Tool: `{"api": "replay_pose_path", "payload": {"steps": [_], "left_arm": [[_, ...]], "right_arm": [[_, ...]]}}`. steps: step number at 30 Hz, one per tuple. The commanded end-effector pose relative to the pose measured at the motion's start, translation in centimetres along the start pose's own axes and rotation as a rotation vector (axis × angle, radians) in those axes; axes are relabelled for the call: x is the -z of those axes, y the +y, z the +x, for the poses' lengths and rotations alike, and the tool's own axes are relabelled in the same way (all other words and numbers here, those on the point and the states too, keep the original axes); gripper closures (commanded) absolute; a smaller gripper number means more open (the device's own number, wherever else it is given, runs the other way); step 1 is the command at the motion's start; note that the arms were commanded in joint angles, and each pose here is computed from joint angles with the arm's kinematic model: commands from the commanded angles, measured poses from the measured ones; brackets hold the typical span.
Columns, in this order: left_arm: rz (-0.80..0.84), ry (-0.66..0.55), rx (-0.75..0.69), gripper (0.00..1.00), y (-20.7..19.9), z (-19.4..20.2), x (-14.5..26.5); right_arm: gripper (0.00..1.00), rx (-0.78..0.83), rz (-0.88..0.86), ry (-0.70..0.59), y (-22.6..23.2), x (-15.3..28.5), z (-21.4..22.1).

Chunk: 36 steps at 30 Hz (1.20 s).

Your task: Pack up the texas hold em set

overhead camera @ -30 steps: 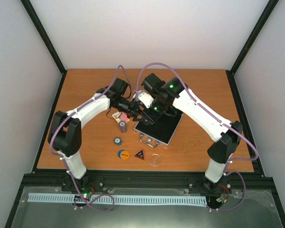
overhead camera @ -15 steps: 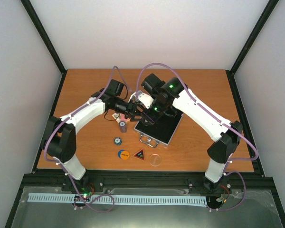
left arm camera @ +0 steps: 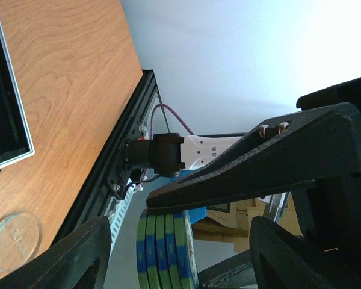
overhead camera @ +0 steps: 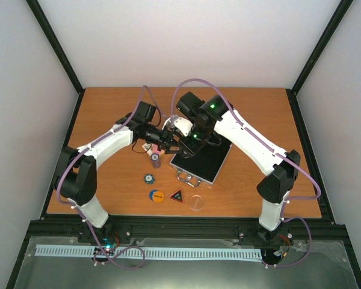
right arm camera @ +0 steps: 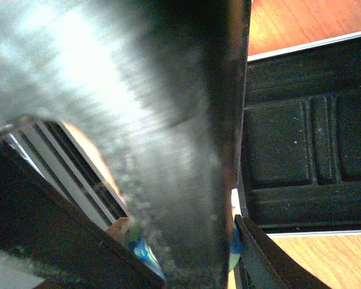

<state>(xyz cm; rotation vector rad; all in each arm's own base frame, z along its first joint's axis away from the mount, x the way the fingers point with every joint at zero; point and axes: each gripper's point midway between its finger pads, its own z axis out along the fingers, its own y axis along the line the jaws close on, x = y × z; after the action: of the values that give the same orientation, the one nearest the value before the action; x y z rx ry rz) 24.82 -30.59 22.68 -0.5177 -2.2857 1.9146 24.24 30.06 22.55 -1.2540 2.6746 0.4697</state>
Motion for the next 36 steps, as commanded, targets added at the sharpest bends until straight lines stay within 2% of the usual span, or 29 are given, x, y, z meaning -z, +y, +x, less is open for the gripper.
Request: {"api": "replay_pose_path", "payload": {"steps": [1, 4, 11, 14, 16, 18, 20, 31, 34, 36], "left_arm": [[0.087, 0.116, 0.035, 0.34, -1.5, 2.3, -1.6], [0.085, 0.118, 0.048, 0.32, -1.5, 1.7, -1.7], [0.088, 0.117, 0.041, 0.14, -2.1, 1.5, -1.6], [0.085, 0.116, 0.047, 0.13, -1.9, 1.7, -1.6], [0.086, 0.118, 0.061, 0.17, -1.5, 1.6, -1.7], [0.089, 0.123, 0.071, 0.29, -1.2, 1.5, -1.8], [0.098, 0.129, 0.065, 0.34, -1.4, 1.4, -1.9], [0.128, 0.185, 0.015, 0.43, -2.7, 2.8, -3.2], [0.121, 0.18, 0.005, 0.2, -3.1, 2.2, -3.2], [0.114, 0.168, -0.001, 0.12, -3.3, 1.6, -2.9]], "right_arm": [[0.97, -0.1, 0.235, -0.335, -7.2, 4.6, -7.4], [0.97, -0.098, 0.218, -0.335, -6.9, 4.5, -7.4], [0.97, -0.095, 0.218, -0.348, -7.0, 4.3, -8.0], [0.97, -0.093, 0.227, -0.359, -7.2, 4.5, -8.2], [0.97, -0.092, 0.229, -0.364, -7.2, 4.6, -8.4], [0.97, -0.091, 0.231, -0.366, -7.3, 4.6, -8.5], [0.97, -0.091, 0.236, -0.364, -7.4, 4.6, -8.5], [0.97, -0.091, 0.248, -0.368, -7.5, 4.8, -8.6], [0.97, -0.096, 0.237, -0.355, -7.4, 4.5, -8.3], [0.97, -0.096, 0.236, -0.354, -7.3, 4.7, -8.1]]}}
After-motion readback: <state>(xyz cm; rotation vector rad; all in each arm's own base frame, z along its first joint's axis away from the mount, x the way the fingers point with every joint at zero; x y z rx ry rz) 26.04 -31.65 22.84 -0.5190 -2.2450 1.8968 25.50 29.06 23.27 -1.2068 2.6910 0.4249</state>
